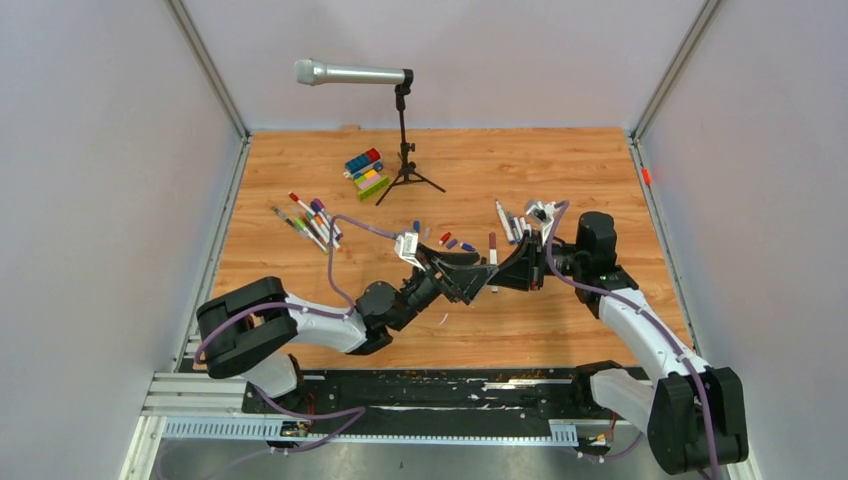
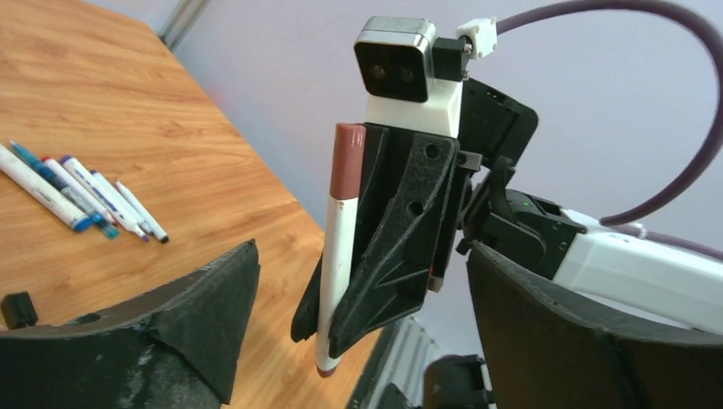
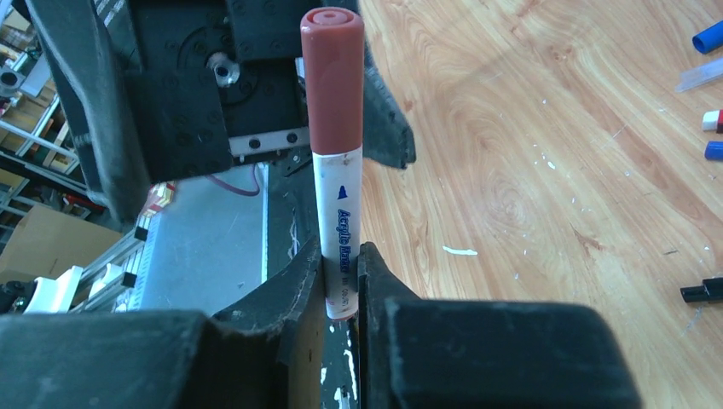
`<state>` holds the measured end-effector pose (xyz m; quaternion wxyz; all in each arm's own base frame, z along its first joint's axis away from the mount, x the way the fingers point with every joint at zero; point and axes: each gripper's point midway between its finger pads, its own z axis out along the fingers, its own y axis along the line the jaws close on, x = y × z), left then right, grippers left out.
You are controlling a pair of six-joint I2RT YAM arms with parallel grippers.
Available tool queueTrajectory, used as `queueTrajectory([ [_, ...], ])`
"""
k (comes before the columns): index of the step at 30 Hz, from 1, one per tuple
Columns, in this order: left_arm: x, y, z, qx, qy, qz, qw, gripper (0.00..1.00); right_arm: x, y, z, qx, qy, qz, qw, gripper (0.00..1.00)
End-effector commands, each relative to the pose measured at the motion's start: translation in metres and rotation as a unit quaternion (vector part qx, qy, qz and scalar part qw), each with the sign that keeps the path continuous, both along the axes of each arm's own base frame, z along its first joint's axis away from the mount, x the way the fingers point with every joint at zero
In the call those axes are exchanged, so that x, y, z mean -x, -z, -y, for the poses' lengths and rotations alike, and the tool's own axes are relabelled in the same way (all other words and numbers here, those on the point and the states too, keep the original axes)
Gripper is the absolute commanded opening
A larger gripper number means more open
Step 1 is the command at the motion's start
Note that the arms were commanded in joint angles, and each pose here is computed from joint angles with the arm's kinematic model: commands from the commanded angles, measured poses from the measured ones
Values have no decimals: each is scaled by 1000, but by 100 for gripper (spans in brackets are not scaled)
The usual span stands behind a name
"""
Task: Open the pen caps
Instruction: Open the pen cap from the pen.
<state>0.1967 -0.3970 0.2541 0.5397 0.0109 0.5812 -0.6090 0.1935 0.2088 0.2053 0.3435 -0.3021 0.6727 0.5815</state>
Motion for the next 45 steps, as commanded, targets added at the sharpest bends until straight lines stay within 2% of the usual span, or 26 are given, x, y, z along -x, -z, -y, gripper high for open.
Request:
queueTrajectory([
  [1,-3,-24,-24,57,45,0,997,100,3,-7,0,6,-33,50,998,0],
  [5,1,-34,-30,70,109,13,991,100,9,-7,-1,-1,-59,62,996,0],
  [8,1,-30,-25,36,132,9,991,100,12,-3,0,0,-66,48,997,0],
  [16,-12,-22,-19,-79,107,15,991,100,11,4,0,4,-72,43,996,0],
  [20,-18,-21,-16,-107,98,12,989,99,11,6,-1,5,-74,39,996,0],
  [30,-13,-29,4,-61,144,15,988,69,11,7,-1,4,-77,34,996,0],
  [35,-14,-32,8,-49,150,21,987,44,11,9,-2,5,-78,29,997,0],
  [45,-13,-36,11,-37,157,29,986,34,11,10,-2,7,-78,26,997,0],
])
